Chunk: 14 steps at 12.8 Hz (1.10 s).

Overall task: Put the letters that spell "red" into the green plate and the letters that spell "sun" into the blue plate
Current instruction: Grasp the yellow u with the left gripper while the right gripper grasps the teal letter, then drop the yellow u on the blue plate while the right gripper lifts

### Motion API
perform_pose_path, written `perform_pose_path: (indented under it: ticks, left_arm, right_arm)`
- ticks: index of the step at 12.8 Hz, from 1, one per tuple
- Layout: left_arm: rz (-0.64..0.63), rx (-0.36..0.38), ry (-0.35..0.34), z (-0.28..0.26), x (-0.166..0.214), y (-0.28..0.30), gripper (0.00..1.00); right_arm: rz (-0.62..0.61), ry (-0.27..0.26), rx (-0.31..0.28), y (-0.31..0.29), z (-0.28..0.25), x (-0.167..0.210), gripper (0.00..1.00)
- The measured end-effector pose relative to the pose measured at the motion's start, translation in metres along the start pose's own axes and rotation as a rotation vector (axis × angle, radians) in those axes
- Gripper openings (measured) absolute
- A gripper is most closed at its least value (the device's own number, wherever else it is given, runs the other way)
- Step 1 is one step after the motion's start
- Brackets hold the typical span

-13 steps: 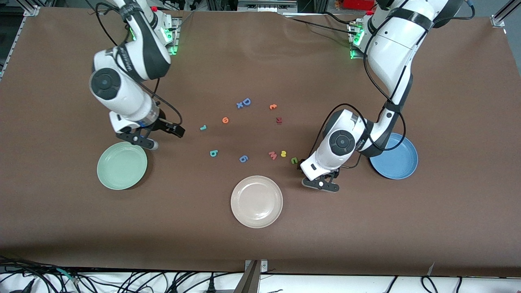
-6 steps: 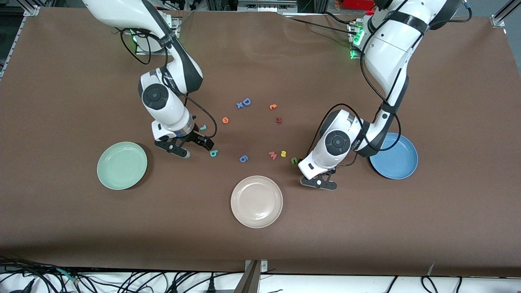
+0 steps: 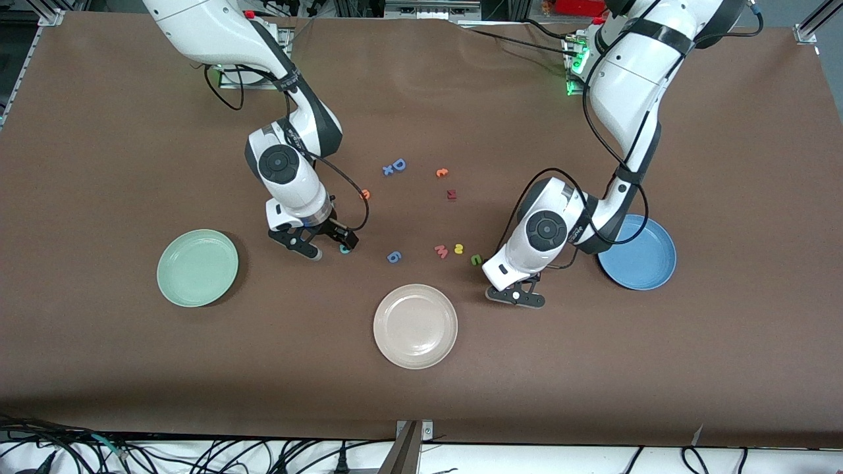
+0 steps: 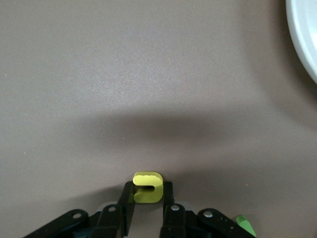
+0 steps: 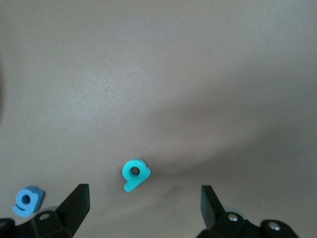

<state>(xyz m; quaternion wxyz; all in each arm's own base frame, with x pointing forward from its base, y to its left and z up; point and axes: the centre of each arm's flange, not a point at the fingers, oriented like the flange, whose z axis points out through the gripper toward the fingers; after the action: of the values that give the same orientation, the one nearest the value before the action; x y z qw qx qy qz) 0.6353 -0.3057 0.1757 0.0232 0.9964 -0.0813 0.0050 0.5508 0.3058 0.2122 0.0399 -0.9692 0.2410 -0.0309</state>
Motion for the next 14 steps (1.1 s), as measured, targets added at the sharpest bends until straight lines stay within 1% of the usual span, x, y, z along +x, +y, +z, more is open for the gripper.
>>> perform_pose_path:
  ticks: [4,5,7,9,11,14]
  left_arm:
    - [-0.005,0.0,0.009,-0.007,0.004,-0.004,0.27]
    - [-0.006,0.004,0.01,-0.014,0.008,-0.011,0.27]
    - [0.015,0.018,-0.004,-0.042,0.018,-0.042,0.27]
    - [0.053,0.033,-0.044,-0.067,0.021,-0.08,0.27]
    - [0.085,0.046,-0.114,-0.088,0.017,-0.121,0.27]
    - [0.163,0.042,-0.16,-0.098,-0.008,-0.185,0.27]
  right_arm:
    - [0.029,-0.009,-0.006,-0.015,0.021,-0.005,1.0]
    - [0.031,-0.013,-0.011,-0.016,0.025,-0.005,0.99]
    - [0.034,-0.021,-0.027,-0.014,0.031,-0.005,0.99]
    - [0.036,-0.037,-0.058,-0.014,0.032,-0.003,0.96]
    - [0.037,-0.052,-0.084,-0.016,0.033,-0.001,0.94]
    - [0.035,-0.054,-0.1,-0.019,0.039,-0.007,0.92]
